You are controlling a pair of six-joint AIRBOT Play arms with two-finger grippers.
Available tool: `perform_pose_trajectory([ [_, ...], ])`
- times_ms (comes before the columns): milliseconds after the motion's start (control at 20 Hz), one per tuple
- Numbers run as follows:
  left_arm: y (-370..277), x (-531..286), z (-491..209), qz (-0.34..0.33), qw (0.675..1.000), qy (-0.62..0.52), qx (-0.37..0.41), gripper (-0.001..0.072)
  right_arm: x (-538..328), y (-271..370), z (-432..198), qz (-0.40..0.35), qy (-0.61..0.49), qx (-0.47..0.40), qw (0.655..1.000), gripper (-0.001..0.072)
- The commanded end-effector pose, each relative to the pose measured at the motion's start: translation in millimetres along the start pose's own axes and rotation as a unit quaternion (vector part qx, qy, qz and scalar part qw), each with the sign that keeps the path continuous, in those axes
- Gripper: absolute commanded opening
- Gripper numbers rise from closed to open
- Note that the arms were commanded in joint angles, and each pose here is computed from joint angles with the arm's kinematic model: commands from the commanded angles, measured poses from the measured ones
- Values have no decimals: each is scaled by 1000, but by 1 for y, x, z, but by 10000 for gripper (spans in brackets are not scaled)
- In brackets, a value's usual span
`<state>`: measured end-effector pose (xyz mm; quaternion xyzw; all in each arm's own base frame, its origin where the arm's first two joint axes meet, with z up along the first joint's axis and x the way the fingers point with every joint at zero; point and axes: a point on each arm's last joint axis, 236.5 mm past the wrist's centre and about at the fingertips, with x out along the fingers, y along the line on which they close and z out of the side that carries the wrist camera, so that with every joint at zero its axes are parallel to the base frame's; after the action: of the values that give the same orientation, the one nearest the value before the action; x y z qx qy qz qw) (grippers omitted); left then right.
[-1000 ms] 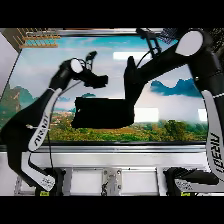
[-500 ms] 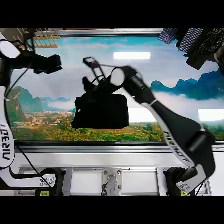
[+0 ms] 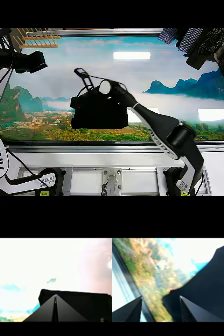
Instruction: Fold the clothes and pants, and hang the long-sleeved shirts on hangers.
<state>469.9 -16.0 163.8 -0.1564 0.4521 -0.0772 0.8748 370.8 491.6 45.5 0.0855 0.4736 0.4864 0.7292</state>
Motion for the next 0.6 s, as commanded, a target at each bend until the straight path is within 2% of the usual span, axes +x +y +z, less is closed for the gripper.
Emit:
perform_pose_trajectory([
  [0, -13, 10, -18, -7, 1000, -3, 5, 7, -65, -61, -16, -91, 23, -6, 996, 485],
  [100, -21, 24, -50, -12, 1000, 10, 6, 8, -117, -121, -52, -171, 42, 23, 984, 486],
  [200, -31, 40, -90, -19, 999, 40, 13, 8, -164, -172, -106, -218, 64, 83, 970, 493],
  [300, -43, 53, -126, -27, 997, 69, 24, 7, -192, -206, -155, -226, 66, 173, 956, 720],
  [400, -55, 61, -154, -34, 994, 96, 39, 8, -199, -226, -188, -208, 59, 257, 942, 720],
  [550, -64, 67, -178, -41, 991, 119, 52, 8, -178, -234, -199, -158, 37, 291, 943, 720],
])
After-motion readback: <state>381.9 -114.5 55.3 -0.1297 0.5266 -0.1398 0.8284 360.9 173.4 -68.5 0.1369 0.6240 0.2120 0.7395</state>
